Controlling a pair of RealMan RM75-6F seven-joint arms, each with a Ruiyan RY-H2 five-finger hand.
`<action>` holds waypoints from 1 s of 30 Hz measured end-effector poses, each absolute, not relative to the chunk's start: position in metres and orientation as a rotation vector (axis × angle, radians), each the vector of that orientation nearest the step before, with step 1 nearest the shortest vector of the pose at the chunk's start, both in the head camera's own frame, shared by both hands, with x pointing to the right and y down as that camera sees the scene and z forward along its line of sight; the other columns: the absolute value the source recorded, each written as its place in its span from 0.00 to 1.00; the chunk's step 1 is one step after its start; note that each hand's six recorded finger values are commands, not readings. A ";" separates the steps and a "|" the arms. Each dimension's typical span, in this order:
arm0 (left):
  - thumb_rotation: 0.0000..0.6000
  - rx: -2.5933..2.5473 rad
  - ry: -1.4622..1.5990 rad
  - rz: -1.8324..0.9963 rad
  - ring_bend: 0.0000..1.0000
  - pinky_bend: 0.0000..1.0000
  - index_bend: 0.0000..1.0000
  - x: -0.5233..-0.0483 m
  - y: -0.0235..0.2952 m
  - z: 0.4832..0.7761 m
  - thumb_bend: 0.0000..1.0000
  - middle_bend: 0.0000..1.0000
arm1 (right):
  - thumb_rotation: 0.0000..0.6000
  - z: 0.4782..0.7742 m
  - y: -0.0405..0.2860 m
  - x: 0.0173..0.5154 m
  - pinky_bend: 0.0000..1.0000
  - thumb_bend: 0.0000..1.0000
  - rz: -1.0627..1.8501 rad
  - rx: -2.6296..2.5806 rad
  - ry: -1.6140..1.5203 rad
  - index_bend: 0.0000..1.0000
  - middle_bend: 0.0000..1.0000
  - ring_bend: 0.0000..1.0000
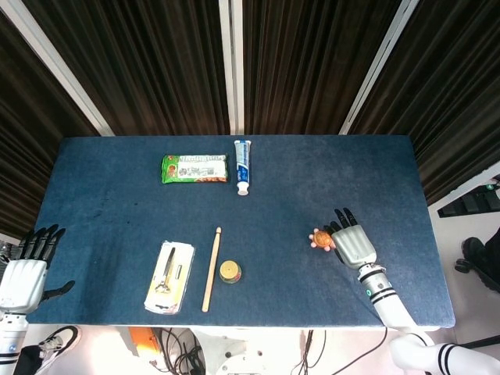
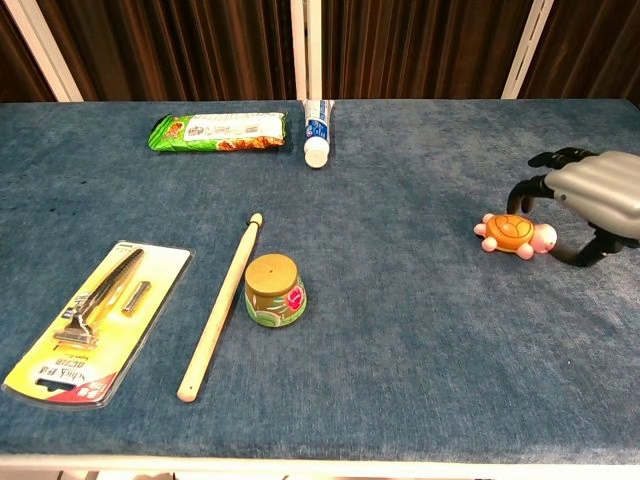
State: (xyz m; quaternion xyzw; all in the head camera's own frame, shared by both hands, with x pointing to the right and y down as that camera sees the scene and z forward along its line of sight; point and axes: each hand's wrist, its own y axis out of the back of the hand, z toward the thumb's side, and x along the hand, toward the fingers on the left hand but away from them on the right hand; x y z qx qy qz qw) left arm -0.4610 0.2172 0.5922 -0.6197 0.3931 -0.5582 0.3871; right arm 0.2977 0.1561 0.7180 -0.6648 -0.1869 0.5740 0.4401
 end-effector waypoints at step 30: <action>1.00 -1.583 1.009 -1.420 0.00 0.00 0.06 -0.464 0.218 0.593 0.06 0.00 | 1.00 0.722 0.156 0.298 0.00 0.29 1.319 -1.574 -0.621 0.75 0.68 0.24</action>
